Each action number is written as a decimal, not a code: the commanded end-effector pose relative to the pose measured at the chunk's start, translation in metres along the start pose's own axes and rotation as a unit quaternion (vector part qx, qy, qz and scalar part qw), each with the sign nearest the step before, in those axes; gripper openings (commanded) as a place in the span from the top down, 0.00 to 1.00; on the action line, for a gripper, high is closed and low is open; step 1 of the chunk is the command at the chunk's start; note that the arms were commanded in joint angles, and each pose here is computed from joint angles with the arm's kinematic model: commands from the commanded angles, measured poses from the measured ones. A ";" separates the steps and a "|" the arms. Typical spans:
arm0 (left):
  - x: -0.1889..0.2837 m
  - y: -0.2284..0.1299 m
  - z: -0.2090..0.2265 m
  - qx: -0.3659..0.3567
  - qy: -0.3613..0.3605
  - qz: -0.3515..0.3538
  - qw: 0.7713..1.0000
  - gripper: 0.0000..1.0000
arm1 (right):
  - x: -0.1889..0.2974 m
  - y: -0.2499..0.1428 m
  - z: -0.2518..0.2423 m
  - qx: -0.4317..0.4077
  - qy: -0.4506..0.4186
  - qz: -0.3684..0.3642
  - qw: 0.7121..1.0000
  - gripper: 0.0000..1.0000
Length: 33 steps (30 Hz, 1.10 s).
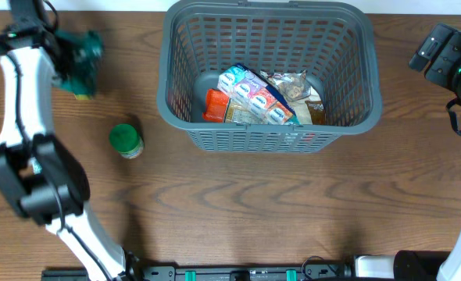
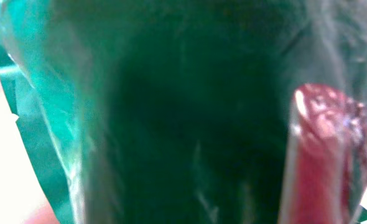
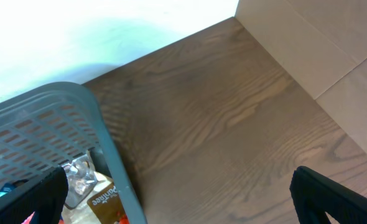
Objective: Pack container
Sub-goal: 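Grasp the green Nescafe pouch with the left gripper and lift it, then carry the Nescafe pouch over the basket and release it inside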
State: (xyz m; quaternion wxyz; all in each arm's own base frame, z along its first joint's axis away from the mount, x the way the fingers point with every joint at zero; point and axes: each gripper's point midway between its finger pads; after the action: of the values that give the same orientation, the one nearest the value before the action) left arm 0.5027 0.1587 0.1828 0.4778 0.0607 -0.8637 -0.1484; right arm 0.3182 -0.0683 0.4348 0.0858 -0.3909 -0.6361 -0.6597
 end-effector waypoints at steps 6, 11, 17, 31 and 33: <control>0.238 -0.018 -0.141 -0.162 -0.382 -0.020 0.910 0.94 | -0.001 0.001 -0.005 -0.009 -0.010 0.000 1.000 0.01; 0.314 -0.072 -0.161 -0.262 -0.486 0.000 0.834 0.94 | -0.001 0.001 -0.005 -0.009 -0.010 0.000 1.000 0.01; 0.338 -0.149 -0.157 -0.350 -0.516 0.066 0.779 0.95 | -0.001 0.001 -0.005 -0.009 -0.010 0.000 1.000 0.01; 0.333 -0.303 -0.094 -0.573 -0.474 0.164 0.648 0.94 | -0.001 0.001 -0.005 -0.009 -0.010 0.000 1.000 0.01; 0.321 -0.311 -0.086 -0.584 -0.447 0.170 0.656 0.94 | -0.001 0.001 -0.005 -0.009 -0.010 0.000 1.000 0.01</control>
State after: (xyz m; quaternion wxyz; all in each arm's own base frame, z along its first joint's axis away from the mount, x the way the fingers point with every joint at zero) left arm 0.3907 -0.2306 0.3755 0.0097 -0.4665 -0.7159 -0.5193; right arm 0.3182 -0.0683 0.4347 0.0859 -0.3910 -0.6361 -0.6596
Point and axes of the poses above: each gripper's point midway between its finger pads, its own x axis back along the fingers, its own z axis along the line the jaws close on, y = z × x, and after that the axes turned 11 degrees about x, right-handed
